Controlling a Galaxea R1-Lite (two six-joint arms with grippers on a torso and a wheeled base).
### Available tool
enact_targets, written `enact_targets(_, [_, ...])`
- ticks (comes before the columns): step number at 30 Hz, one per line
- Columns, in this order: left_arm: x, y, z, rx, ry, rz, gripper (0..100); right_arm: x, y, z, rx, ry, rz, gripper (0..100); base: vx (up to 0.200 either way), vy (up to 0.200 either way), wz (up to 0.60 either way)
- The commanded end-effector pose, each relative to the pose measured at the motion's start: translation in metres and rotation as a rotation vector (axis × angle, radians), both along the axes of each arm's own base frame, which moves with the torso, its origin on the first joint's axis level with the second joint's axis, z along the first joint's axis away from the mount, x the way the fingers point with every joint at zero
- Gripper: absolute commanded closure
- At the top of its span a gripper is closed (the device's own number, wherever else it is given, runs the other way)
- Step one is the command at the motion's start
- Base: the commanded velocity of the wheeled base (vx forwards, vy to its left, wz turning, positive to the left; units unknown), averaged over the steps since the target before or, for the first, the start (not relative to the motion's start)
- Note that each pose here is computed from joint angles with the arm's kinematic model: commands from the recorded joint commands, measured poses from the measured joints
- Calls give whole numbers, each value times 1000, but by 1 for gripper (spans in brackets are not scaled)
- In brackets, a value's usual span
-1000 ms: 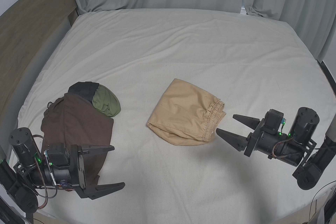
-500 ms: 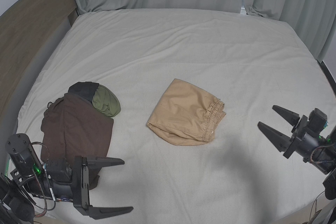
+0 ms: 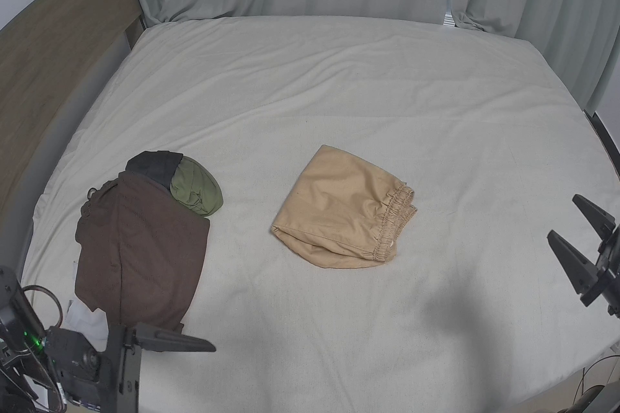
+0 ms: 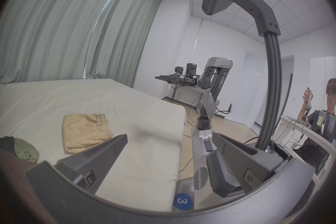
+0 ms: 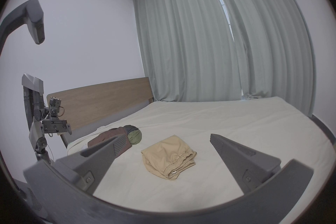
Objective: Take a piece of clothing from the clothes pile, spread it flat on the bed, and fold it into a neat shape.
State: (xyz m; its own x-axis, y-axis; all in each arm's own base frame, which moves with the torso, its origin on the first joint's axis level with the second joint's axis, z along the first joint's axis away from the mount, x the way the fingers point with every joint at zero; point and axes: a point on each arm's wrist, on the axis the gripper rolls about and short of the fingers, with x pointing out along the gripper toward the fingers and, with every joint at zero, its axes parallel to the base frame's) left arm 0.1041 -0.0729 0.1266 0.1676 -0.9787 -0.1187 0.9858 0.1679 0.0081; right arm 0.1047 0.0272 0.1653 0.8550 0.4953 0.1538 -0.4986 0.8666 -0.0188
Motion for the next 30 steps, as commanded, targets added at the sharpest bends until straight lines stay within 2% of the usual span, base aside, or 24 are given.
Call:
enact_targets(1, [-44,25,8,-37,-96,28,0,-51,-13,3,-3,-122,-61,0,0,0,0])
enact_targets(5, [-58,33,9,-51,-119,66,0,-69,-16,-3,-1,-130,-77,0,0,0,0])
enact_targets(6, [-70,41,7,-59,-143,116,0,-87,-18,-14,2,-124,-81,0,0,0,0])
enact_targets(10, [-85,49,1,-65,-168,192,0,-109,-20,-36,-2,-83,-117,0,0,0,0])
enact_targets(15, [-103,54,-9,-77,-165,213,0,-126,-20,-61,-7,-50,-167,0,0,0,0])
enact_targets(17, [-110,57,-15,-81,-172,251,0,-130,-20,-74,-8,6,-189,0,0,0,0])
enact_targets(19, [-117,59,-22,-77,-173,317,0,-129,-21,-85,-12,111,-247,0,0,0,0])
enact_targets(22, [-129,63,-37,-89,-195,410,0,-128,-24,-83,17,100,-353,0,0,0,0])
enact_targets(26, [-126,66,-36,-94,-166,579,0,-128,-26,-85,19,120,-469,0,0,0,0])
enact_targets(27, [-126,66,-36,-94,-166,579,0,-128,-26,-85,19,120,-469,0,0,0,0])
enact_targets(28, [-124,67,-37,-96,-133,669,0,-128,-27,-88,7,144,-523,0,0,0,0])
enact_targets(29, [-124,67,-37,-96,-133,669,0,-128,-27,-88,7,144,-523,0,0,0,0])
enact_targets(30, [-123,67,-39,-86,-109,761,0,-128,-27,-91,-19,174,-520,0,0,0,0])
